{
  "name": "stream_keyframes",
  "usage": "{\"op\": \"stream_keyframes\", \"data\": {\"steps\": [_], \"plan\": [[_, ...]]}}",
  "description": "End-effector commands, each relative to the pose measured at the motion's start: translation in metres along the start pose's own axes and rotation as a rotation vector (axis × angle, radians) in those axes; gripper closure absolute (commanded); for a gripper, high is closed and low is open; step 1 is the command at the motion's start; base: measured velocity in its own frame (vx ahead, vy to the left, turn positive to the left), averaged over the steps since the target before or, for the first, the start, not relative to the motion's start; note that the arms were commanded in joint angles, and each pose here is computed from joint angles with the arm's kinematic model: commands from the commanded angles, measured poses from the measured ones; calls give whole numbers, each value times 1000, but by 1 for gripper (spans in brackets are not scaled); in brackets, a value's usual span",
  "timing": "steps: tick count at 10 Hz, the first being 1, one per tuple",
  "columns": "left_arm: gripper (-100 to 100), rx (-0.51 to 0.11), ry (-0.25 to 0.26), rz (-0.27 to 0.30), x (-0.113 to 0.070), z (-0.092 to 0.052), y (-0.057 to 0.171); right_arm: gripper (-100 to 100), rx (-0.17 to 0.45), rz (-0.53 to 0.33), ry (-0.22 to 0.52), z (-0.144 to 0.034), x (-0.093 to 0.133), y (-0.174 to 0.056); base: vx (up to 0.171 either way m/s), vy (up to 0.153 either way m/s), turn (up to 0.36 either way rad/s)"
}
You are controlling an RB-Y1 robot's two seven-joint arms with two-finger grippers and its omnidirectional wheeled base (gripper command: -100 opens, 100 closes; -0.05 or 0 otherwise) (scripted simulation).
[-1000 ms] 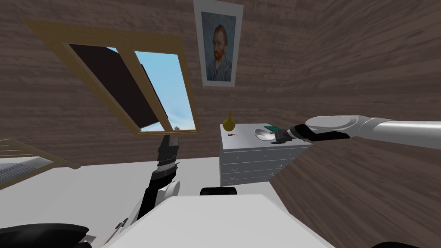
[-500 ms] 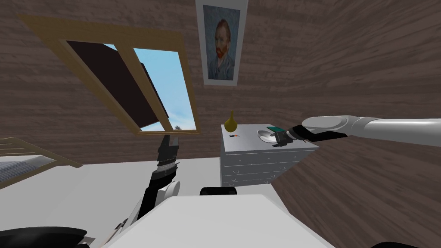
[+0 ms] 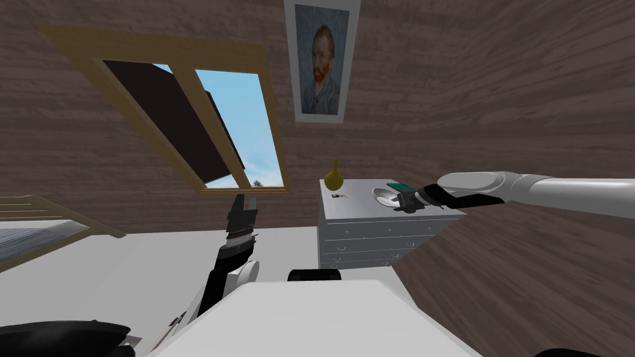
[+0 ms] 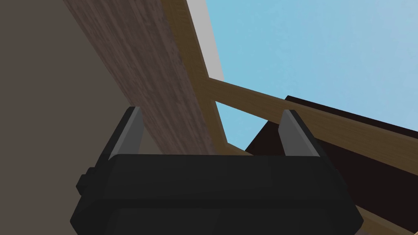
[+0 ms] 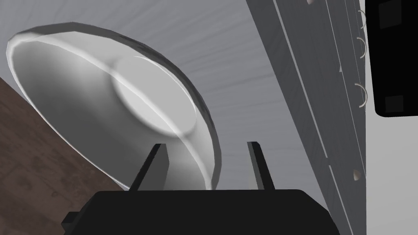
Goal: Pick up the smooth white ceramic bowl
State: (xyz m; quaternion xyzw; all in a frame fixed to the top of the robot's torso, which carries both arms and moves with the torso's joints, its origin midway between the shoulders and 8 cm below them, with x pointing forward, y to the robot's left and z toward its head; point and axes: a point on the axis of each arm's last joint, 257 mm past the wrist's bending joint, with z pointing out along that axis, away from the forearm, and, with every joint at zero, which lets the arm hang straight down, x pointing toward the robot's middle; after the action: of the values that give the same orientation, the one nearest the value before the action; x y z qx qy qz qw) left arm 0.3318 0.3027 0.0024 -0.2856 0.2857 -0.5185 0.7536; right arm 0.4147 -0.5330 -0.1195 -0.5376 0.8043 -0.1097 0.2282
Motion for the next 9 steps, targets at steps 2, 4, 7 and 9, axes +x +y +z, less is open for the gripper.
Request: {"op": "stream_keyframes", "data": {"steps": [2, 4, 7, 9], "plan": [[0, 0, 0, 0, 0, 0, 0, 100, -1, -3, 1, 0, 0, 0, 0, 0, 0], [0, 0, 0, 0, 0, 0, 0, 100, -2, -4, 1, 0, 0, 1, 0, 0, 0], [0, 0, 0, 0, 0, 0, 0, 100, -5, -16, -8, -8, -17, -9, -10, 9, -28], [0, 0, 0, 0, 0, 0, 0, 0, -6, -14, -7, -9, -16, -8, -5, 2, -5]]}}
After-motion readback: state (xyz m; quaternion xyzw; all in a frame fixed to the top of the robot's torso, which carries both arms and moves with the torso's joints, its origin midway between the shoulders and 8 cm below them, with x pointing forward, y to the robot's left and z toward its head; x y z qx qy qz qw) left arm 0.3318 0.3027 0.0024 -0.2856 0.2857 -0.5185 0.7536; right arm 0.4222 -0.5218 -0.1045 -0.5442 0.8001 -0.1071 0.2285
